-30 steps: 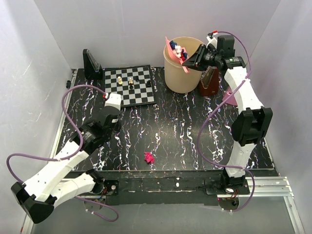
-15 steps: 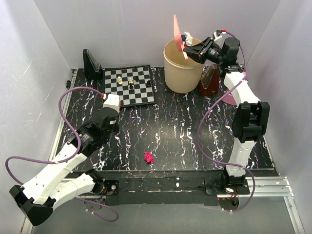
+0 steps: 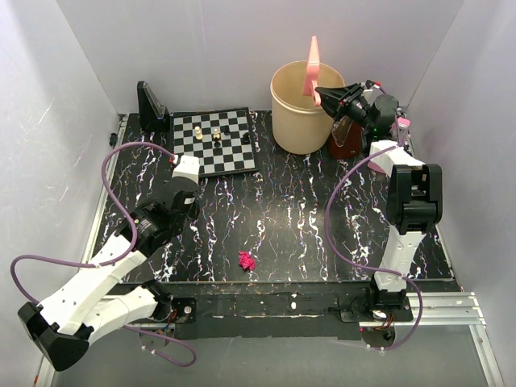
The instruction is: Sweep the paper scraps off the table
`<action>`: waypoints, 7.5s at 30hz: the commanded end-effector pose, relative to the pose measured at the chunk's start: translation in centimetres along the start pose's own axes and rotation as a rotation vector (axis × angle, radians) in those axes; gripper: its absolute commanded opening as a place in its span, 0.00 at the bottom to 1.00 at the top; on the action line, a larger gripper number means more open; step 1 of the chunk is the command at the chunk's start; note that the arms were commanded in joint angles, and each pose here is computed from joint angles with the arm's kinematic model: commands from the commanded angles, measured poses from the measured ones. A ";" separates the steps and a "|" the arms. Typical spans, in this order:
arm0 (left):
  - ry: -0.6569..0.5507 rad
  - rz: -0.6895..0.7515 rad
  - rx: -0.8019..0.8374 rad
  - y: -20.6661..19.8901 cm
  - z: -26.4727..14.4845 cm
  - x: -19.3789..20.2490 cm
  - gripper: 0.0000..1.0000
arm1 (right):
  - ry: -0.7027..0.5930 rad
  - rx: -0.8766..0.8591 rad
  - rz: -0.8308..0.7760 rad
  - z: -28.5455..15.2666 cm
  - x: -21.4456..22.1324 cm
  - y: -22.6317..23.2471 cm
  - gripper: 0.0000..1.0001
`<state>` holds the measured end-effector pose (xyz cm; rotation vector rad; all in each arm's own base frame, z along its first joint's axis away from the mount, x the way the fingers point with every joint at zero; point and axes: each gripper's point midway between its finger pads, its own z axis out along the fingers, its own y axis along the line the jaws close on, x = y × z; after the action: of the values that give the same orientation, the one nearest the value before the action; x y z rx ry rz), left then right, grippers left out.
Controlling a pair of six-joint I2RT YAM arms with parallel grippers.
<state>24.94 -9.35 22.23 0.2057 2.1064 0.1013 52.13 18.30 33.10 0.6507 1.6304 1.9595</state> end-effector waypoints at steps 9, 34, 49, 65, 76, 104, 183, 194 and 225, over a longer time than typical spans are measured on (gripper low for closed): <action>0.000 -0.003 -0.050 0.8 0.0 0.0 0.00 | 0.007 -0.209 -0.019 -1.2 1.1 7.9 0.01; 0.059 0.034 -0.026 -0.2 0.9 1.0 0.00 | 0.164 -0.105 -0.362 -1.5 5.1 12.1 0.01; 0.100 0.053 0.060 -2.1 1.3 1.6 0.00 | 0.376 0.429 -0.964 -12.3 21.2 -0.5 0.01; 0.179 0.023 0.817 -12.8 -6.1 1.6 0.00 | 0.231 0.996 -1.007 -23.1 18.2 -16.8 0.01; 0.537 0.051 1.159 -16.6 -9.7 7.2 0.00 | 0.254 1.013 -0.998 -23.4 18.4 -18.0 0.01; 0.168 0.064 0.432 -7.2 -3.6 -2.2 0.00 | 0.296 0.962 -0.982 -23.4 20.0 -16.7 0.01; 0.516 -0.177 0.728 -18.0 -1.6 -1.9 0.00 | 0.553 1.068 -1.217 -23.2 27.6 -19.5 0.01; 0.631 -0.108 0.478 -13.1 -0.8 2.8 0.00 | 0.396 1.140 -1.240 -24.2 25.2 -18.8 0.01; 0.314 0.112 0.185 -10.3 9.1 -1.9 0.00 | 0.820 1.136 -1.259 -23.6 30.4 -21.3 0.01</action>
<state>28.06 -18.22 16.91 0.3646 2.5701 -0.0330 15.30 21.32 8.56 -0.8120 2.6107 0.0964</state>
